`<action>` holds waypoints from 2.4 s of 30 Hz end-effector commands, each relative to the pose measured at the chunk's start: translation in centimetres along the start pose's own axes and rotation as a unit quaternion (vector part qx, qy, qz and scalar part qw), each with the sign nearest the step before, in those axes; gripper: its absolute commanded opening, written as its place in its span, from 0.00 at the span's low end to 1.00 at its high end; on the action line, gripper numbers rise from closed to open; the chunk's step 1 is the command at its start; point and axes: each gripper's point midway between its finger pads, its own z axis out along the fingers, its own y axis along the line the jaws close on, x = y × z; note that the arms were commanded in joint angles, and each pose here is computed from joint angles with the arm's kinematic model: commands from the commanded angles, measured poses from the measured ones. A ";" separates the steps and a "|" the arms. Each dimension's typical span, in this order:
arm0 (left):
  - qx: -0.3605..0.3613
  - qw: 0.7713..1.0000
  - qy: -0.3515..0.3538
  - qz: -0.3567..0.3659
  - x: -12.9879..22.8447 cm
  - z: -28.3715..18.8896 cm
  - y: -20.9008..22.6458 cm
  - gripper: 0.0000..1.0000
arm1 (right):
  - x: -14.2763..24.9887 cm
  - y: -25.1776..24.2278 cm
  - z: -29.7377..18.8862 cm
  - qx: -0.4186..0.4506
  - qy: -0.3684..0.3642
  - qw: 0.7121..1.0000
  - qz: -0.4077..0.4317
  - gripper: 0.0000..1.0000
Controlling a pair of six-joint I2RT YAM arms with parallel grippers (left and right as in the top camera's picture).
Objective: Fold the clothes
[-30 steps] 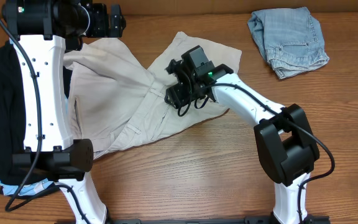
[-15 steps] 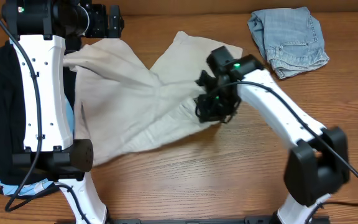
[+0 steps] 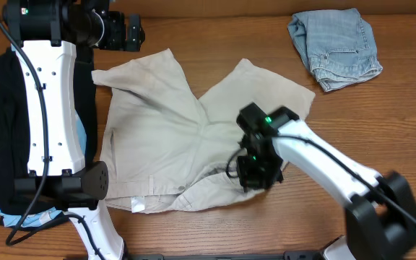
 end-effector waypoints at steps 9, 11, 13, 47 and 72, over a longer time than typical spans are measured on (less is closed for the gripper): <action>0.025 0.996 0.000 0.084 -0.7 2.5 -3.2 1.00 | 3.9 1.5 -7.2 -0.086 -0.145 0.985 -0.030 1.00; 0.034 0.995 0.001 0.098 -1.1 4.4 -4.5 1.00 | 3.0 1.6 -8.4 -0.104 -0.178 0.978 -0.028 1.00; 0.042 0.993 0.005 0.112 -1.3 6.9 -5.8 1.00 | 2.0 1.3 -9.5 -0.116 -0.208 0.971 -0.020 1.00; -0.092 0.978 0.182 -0.032 9.6 32.2 -4.2 0.67 | -3.0 -4.8 -13.2 -0.089 -0.311 0.942 0.092 0.83; -0.031 0.992 0.054 0.113 4.6 33.7 -14.0 0.04 | -3.4 -4.8 -13.5 -0.088 -0.323 0.938 0.090 0.82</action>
